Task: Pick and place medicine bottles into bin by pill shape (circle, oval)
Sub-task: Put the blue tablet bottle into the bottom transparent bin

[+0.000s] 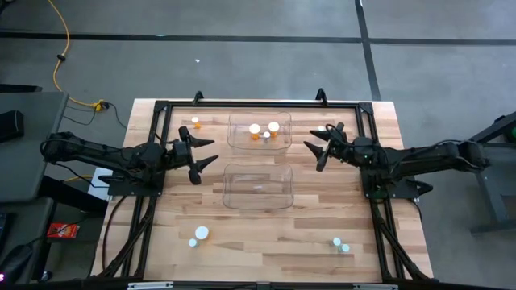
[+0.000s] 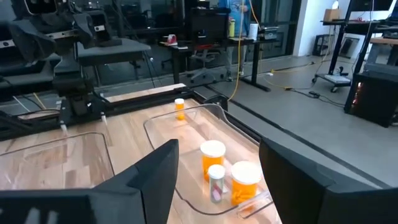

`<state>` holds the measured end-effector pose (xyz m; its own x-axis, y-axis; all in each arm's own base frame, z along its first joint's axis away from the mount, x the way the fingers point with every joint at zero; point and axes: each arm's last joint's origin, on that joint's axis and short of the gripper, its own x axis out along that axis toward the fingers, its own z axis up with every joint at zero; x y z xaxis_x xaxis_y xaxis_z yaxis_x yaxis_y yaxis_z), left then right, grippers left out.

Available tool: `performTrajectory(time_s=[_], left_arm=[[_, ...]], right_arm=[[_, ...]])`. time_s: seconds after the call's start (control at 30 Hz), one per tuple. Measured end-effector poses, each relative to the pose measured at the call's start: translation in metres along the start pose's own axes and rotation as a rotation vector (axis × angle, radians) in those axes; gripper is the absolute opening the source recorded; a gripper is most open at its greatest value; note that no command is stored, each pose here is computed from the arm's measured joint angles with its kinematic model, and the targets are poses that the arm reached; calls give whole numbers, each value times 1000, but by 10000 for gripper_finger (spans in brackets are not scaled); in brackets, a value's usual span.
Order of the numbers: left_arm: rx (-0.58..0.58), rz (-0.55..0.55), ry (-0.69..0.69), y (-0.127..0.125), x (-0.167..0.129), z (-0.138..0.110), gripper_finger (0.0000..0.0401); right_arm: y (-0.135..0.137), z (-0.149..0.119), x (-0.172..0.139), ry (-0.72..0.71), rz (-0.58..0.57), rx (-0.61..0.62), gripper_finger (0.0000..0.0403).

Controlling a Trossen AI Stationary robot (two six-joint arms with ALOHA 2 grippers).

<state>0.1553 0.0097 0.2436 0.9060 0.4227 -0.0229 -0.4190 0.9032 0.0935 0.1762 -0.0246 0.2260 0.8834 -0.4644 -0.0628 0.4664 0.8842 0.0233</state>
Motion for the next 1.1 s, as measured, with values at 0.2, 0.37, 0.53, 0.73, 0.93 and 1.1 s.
performTrajectory(time_s=[0.2,0.37,0.53,0.73,0.93,1.1], left_arm=[[-9,2,-18,0,0,2,239],[-16,18,-31,1,0,3,239],[-16,20,-31,1,0,3,239],[-29,23,-57,1,0,6,239],[-34,27,-66,1,0,7,239],[-34,30,-65,1,0,7,239]], right_arm=[[0,0,0,-4,1,-4,216],[0,1,0,-1,-3,38,216],[-7,-8,-1,55,-218,111,216],[-26,-22,0,131,-466,230,216],[-46,-42,9,220,-656,305,216],[-53,-53,25,304,-716,294,216]])
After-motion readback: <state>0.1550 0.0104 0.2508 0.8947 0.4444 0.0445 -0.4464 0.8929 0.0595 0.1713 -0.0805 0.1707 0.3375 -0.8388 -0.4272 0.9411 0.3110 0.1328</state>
